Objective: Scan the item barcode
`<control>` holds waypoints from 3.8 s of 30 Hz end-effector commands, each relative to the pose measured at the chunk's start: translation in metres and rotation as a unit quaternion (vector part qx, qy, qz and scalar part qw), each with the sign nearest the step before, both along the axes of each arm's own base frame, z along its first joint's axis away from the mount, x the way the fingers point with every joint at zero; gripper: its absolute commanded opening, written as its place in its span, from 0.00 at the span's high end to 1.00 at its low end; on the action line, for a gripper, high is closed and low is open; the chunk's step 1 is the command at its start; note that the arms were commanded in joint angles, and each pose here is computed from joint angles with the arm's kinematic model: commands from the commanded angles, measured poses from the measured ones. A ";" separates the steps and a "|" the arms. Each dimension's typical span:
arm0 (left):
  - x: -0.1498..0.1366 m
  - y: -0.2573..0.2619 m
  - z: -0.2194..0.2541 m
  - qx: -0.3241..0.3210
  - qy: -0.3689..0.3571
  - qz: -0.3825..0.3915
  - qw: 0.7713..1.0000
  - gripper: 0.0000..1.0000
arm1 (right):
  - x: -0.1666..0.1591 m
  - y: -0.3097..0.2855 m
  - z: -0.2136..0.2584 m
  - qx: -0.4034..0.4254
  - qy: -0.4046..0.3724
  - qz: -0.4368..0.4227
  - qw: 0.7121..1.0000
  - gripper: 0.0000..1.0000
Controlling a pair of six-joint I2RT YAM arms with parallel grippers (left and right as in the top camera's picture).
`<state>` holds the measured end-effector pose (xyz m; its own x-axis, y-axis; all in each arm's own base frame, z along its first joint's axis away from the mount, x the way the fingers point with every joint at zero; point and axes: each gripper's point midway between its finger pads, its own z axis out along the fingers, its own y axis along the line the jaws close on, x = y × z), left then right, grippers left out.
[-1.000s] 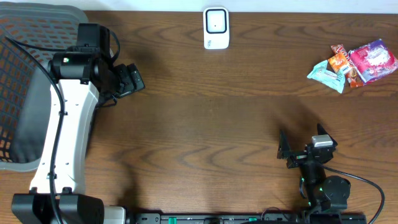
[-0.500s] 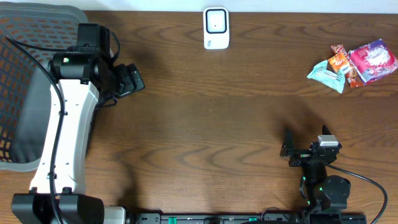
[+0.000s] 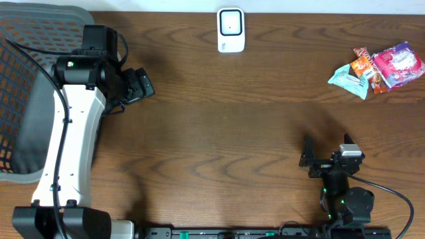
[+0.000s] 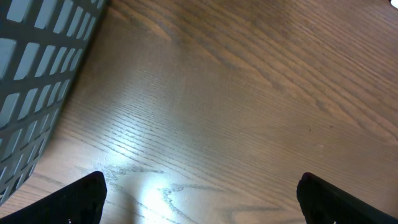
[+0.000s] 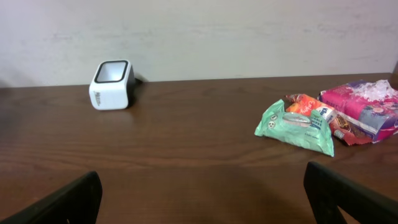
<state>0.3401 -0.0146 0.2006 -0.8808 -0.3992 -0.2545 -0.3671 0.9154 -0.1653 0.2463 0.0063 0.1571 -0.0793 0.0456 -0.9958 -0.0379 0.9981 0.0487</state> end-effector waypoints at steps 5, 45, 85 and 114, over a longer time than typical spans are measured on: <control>-0.001 0.003 0.003 0.004 -0.003 0.003 1.000 0.02 | 0.000 -0.003 0.000 0.006 -0.002 -0.009 1.000 0.01; -0.041 -0.012 -0.037 -0.013 -0.069 -0.017 0.997 0.02 | 0.000 -0.003 0.000 0.006 -0.002 -0.009 1.000 0.01; -0.088 -0.019 0.006 0.065 -0.611 -0.119 0.780 0.02 | 0.000 -0.003 0.000 0.006 -0.002 -0.009 1.000 0.01; -0.097 -0.012 0.004 0.116 -0.642 -0.122 0.748 0.02 | 0.000 -0.003 0.000 0.006 -0.002 -0.009 1.000 0.01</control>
